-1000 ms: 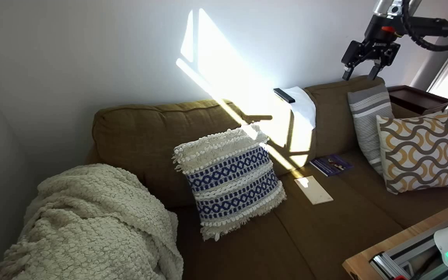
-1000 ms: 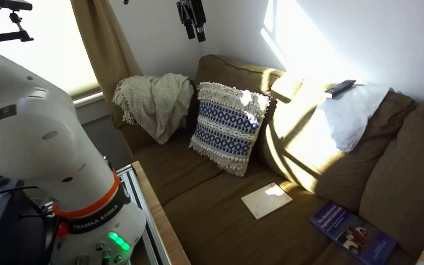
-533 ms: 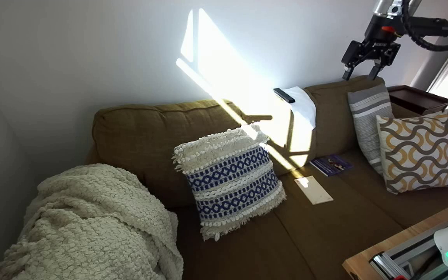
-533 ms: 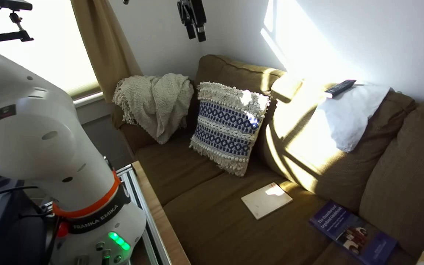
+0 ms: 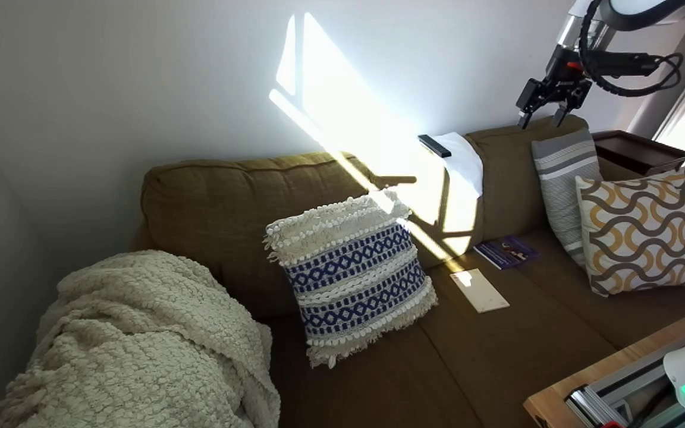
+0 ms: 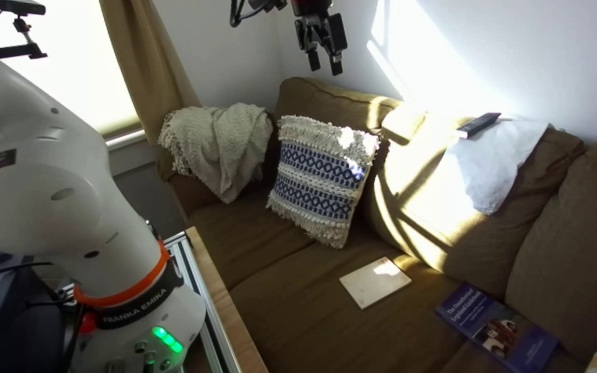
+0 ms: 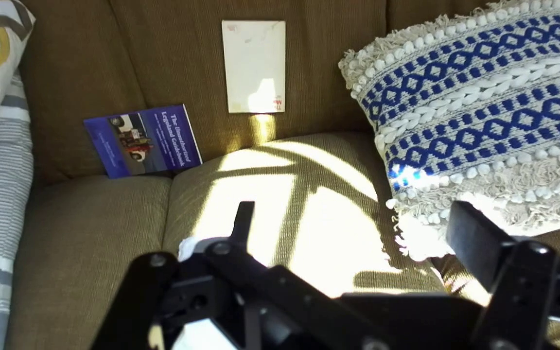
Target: Turn the black remote control on the backrest upside down
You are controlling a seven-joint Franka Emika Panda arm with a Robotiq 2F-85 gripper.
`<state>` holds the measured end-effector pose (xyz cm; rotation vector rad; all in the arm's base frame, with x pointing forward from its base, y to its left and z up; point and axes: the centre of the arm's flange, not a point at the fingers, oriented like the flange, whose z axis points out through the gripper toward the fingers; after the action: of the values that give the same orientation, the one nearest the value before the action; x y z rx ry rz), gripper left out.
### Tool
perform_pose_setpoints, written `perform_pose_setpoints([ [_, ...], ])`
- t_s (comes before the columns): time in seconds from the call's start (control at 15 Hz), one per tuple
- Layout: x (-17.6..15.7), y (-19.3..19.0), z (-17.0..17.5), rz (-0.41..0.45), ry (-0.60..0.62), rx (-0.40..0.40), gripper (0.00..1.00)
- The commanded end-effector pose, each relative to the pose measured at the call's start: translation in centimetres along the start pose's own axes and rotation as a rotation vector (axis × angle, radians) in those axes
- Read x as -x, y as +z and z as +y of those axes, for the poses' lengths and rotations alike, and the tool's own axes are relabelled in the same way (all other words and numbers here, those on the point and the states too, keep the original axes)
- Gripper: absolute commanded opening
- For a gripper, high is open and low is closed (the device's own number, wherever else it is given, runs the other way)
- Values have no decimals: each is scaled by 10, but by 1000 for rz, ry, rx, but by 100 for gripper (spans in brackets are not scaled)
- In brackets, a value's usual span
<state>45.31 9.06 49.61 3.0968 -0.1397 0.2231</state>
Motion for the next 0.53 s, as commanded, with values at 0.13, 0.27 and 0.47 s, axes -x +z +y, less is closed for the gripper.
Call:
perform_pose_setpoints([
  [0.13, -17, 20, 15, 11, -40, -9, 100],
  [0.27, -22, 33, 22, -18, -36, -16, 100],
  [0.47, -25, 36, 21, -24, -36, -19, 100],
])
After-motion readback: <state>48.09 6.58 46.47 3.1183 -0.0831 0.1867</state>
